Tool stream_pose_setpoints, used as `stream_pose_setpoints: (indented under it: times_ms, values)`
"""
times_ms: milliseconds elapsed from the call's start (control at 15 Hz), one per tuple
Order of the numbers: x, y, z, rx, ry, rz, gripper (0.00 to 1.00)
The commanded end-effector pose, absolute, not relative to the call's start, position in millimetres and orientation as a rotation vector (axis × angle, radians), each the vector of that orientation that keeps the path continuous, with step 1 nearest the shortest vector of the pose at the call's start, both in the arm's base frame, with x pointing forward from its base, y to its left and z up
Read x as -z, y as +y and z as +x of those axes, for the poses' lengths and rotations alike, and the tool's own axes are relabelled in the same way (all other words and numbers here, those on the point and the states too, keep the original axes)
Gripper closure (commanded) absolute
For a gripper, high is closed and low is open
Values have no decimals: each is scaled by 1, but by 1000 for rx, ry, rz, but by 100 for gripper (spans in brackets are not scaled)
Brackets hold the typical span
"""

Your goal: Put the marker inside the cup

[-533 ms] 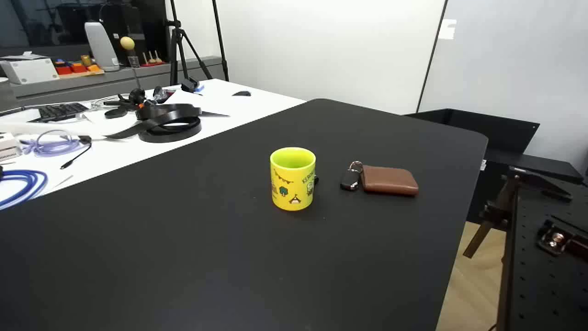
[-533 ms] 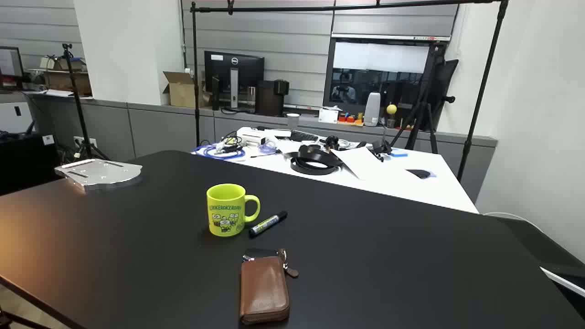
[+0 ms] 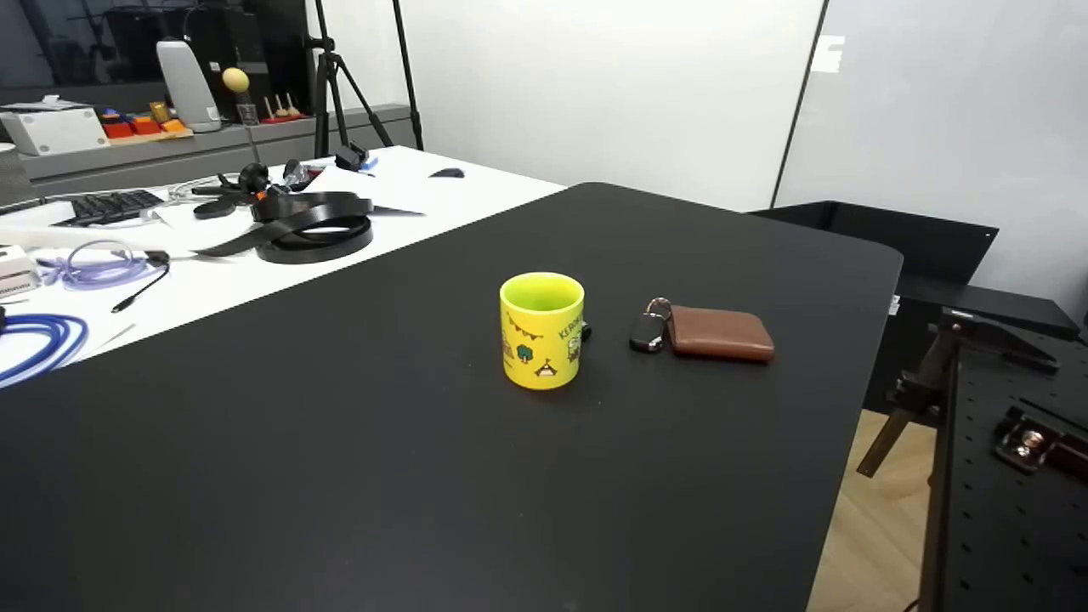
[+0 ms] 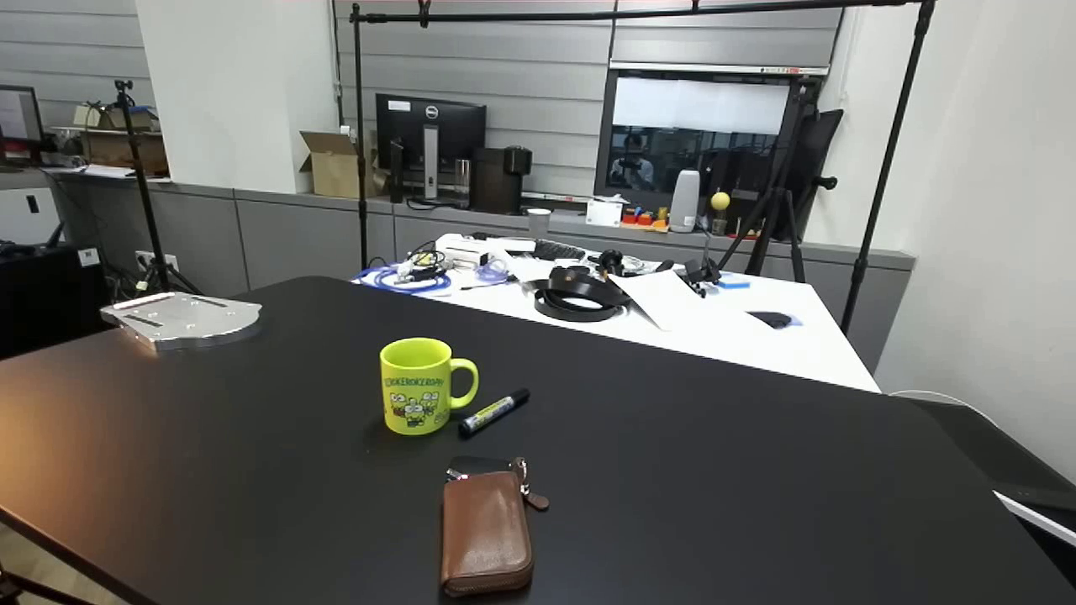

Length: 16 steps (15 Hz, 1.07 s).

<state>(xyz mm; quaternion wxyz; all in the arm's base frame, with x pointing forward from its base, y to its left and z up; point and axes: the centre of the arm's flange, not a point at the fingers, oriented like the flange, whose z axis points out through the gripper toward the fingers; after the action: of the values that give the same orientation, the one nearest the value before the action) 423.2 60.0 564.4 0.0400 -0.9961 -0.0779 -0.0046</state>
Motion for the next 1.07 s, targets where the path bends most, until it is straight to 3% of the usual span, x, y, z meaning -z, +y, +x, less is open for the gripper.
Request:
stream_pose_setpoints:
  times_ms: [0,200,600,1000]
  values:
    - [-564,60,423,14,-239,-3052,0]
    - [-562,53,426,67,-182,-3051,0]
    - [-527,-44,455,414,157,-3186,0]
    - [-490,-99,457,406,292,-3193,0]
